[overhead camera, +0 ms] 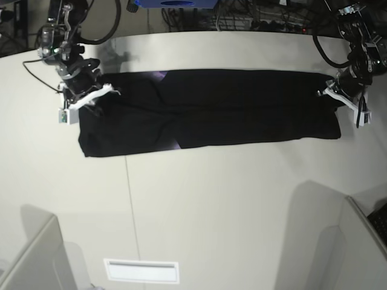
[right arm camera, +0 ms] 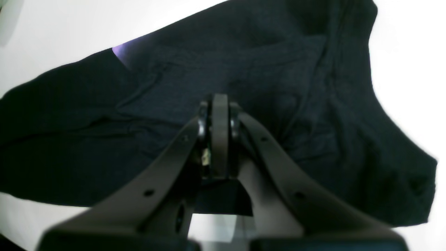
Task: Fold the T-shirt properly
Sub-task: 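Grasp the folded strip's end with the left gripper, then fold the strip end with the left gripper toward the right gripper, then release the strip and move both grippers to the strip's two ends, then grasp both ends of the strip and lift them toward each other, then fold the right gripper's end over onto the stack and release, then press the folded bundle edges with both grippers to square it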
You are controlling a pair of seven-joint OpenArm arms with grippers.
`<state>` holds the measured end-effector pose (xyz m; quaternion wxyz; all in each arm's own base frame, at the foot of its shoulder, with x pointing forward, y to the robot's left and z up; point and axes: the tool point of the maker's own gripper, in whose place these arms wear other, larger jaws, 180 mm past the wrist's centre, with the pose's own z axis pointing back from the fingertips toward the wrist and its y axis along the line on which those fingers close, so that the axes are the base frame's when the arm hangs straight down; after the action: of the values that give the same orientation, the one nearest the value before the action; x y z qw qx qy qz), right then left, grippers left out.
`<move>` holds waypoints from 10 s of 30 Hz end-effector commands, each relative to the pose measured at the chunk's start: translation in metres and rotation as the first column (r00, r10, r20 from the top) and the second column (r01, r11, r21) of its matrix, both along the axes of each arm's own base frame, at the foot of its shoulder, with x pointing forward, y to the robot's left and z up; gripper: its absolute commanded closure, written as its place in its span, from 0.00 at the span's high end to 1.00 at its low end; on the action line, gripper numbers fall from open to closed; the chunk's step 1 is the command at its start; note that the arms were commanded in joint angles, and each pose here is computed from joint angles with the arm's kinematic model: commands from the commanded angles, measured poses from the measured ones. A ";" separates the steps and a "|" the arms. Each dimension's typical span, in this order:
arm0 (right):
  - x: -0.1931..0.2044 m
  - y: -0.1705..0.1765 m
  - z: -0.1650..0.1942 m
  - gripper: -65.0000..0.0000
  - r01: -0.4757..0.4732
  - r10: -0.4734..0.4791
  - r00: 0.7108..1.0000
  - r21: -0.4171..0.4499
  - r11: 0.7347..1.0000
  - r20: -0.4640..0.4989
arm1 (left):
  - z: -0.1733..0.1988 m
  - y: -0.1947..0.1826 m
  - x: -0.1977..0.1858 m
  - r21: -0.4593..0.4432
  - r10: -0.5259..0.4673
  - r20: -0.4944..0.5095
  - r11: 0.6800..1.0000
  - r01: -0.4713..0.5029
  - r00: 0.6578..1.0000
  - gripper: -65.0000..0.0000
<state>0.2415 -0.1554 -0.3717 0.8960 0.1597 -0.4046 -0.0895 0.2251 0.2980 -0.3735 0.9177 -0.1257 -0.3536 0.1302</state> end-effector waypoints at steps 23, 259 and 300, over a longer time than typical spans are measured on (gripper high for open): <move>0.015 0.009 0.018 0.00 0.008 -0.011 0.997 0.035 0.999 0.076 | 0.011 -0.179 0.031 -0.029 -0.303 0.071 0.952 0.306 0.950 0.00; 0.019 0.177 0.002 0.58 -0.211 0.326 0.913 0.399 0.892 -0.247 | -0.032 -0.114 -0.019 0.085 -0.176 -0.037 0.980 0.179 0.984 0.00; 0.029 0.080 0.045 0.00 -0.029 0.050 0.997 0.298 0.954 -0.063 | 0.021 -0.173 -0.017 -0.118 -0.253 0.246 0.950 0.288 0.936 0.43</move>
<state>0.2659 -0.0766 -0.3375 0.8853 0.2894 -0.3344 -0.1435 0.2053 0.1231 -0.3596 0.8740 -0.2583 -0.4111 0.0198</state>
